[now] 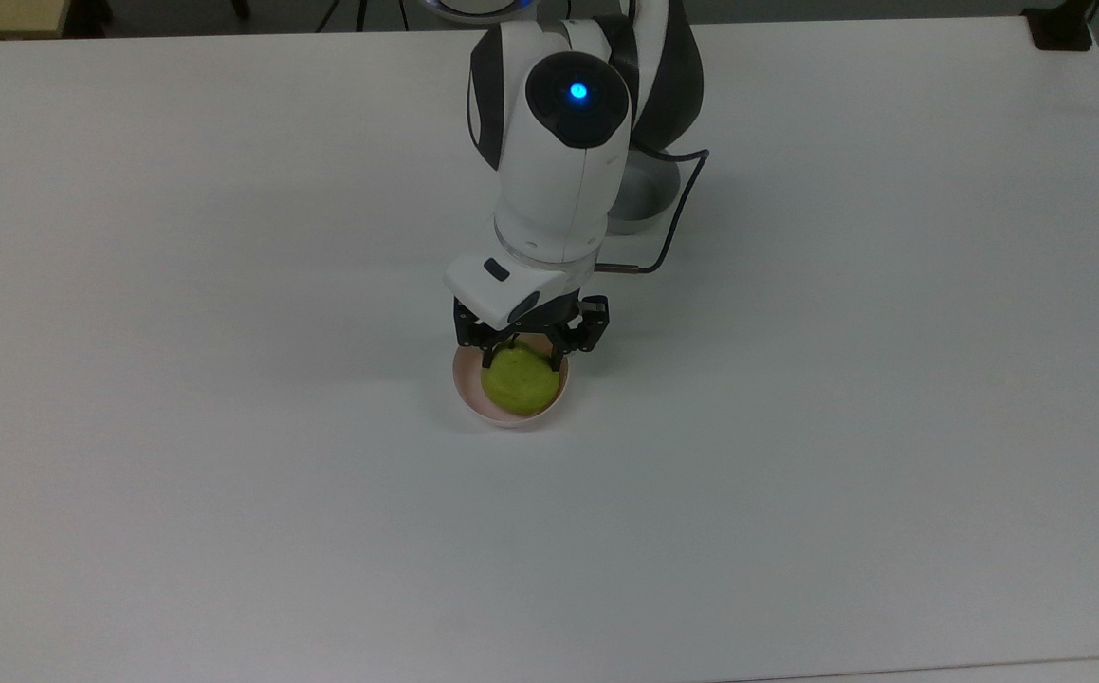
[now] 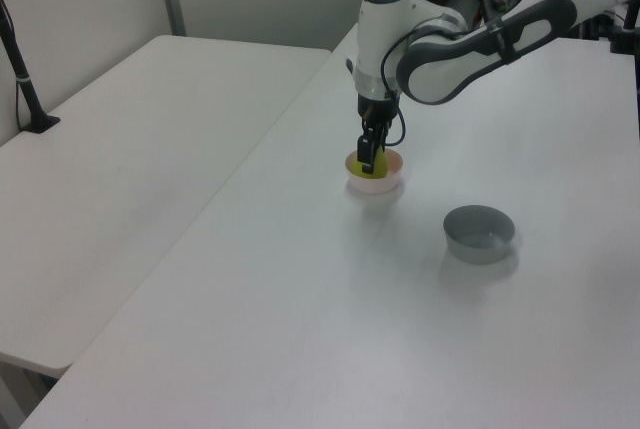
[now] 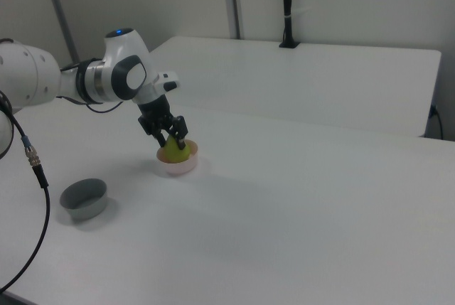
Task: Pick up a pear from the bowl
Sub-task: 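Close the gripper on the green pear and lift it from the bowl, then carry the pear away from the pink bowl across the table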
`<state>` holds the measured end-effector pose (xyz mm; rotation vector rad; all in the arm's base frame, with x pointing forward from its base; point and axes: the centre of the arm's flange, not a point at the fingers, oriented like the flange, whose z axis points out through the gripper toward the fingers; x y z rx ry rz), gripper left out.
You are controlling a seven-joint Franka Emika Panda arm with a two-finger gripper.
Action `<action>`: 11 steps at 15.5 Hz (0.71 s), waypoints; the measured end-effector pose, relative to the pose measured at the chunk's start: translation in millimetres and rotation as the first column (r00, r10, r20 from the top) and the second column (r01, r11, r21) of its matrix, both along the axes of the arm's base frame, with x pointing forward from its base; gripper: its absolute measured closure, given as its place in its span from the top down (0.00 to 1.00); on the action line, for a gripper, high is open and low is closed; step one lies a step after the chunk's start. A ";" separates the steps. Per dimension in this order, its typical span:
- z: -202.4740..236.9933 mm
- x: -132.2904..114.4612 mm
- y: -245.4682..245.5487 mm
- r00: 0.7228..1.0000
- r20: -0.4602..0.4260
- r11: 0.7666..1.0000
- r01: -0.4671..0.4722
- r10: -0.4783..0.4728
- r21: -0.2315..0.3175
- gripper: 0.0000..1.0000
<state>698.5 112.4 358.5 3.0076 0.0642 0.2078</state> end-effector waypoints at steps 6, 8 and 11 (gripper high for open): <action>91.4 -5.7 -19.2 0.992 0.126 0.999 0.022 -0.026 0.037 0.69; 110.5 -16.0 -39.6 0.991 0.128 0.998 0.039 -0.044 0.043 0.69; 130.5 -41.7 -91.2 0.998 0.059 0.999 0.022 -0.023 0.029 0.69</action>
